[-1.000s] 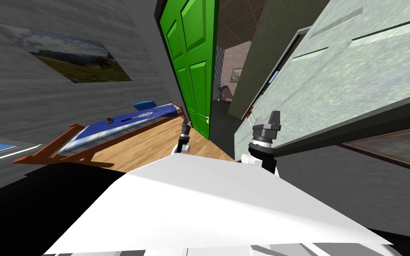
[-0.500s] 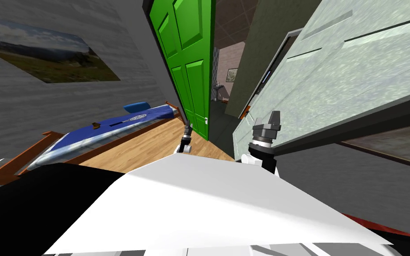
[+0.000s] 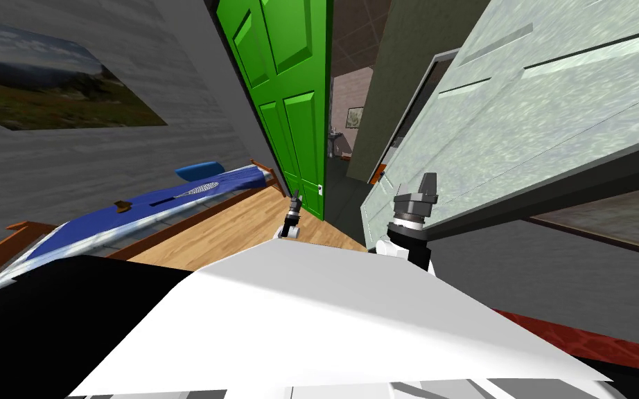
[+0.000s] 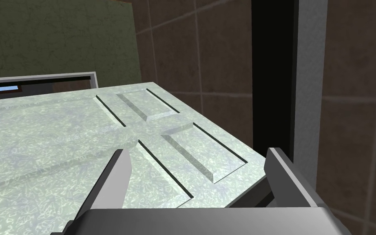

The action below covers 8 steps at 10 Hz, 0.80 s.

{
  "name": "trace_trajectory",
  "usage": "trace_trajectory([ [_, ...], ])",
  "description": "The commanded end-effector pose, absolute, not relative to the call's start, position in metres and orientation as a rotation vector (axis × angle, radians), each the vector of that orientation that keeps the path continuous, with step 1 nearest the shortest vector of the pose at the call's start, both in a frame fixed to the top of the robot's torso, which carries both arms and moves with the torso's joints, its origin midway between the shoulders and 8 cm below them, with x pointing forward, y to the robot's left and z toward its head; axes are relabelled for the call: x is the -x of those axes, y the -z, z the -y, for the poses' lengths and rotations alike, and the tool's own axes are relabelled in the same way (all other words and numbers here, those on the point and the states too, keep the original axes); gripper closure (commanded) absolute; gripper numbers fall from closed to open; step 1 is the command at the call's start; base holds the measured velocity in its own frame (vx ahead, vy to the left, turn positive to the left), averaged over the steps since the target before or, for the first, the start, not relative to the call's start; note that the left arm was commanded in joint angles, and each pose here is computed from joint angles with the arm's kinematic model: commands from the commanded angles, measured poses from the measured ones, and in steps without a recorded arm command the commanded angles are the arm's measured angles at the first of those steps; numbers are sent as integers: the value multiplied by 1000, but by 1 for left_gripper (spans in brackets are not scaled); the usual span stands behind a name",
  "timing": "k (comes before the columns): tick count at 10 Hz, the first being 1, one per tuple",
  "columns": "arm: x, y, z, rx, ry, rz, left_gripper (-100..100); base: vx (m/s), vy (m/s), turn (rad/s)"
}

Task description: Push the door open

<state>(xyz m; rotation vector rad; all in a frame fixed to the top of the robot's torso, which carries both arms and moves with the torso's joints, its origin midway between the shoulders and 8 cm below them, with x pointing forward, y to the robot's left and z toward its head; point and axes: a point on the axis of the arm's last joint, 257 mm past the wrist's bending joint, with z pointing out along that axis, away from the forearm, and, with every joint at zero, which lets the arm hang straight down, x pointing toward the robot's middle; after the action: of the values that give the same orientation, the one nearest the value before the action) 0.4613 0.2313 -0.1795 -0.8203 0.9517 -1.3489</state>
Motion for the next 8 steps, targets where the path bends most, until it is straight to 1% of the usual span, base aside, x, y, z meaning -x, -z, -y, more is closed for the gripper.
trace_trajectory([
  [1, -464, 188, -231, 830, 1346, -963, -100, 27, 38, -48],
  [2, -466, 198, -230, 843, 1345, -978, -100, 33, 37, -94],
  [3, -469, 207, -228, 855, 1343, -992, -100, 57, 61, -190],
  [8, -479, 254, -219, 921, 1332, -1065, -100, 59, 106, -161],
])
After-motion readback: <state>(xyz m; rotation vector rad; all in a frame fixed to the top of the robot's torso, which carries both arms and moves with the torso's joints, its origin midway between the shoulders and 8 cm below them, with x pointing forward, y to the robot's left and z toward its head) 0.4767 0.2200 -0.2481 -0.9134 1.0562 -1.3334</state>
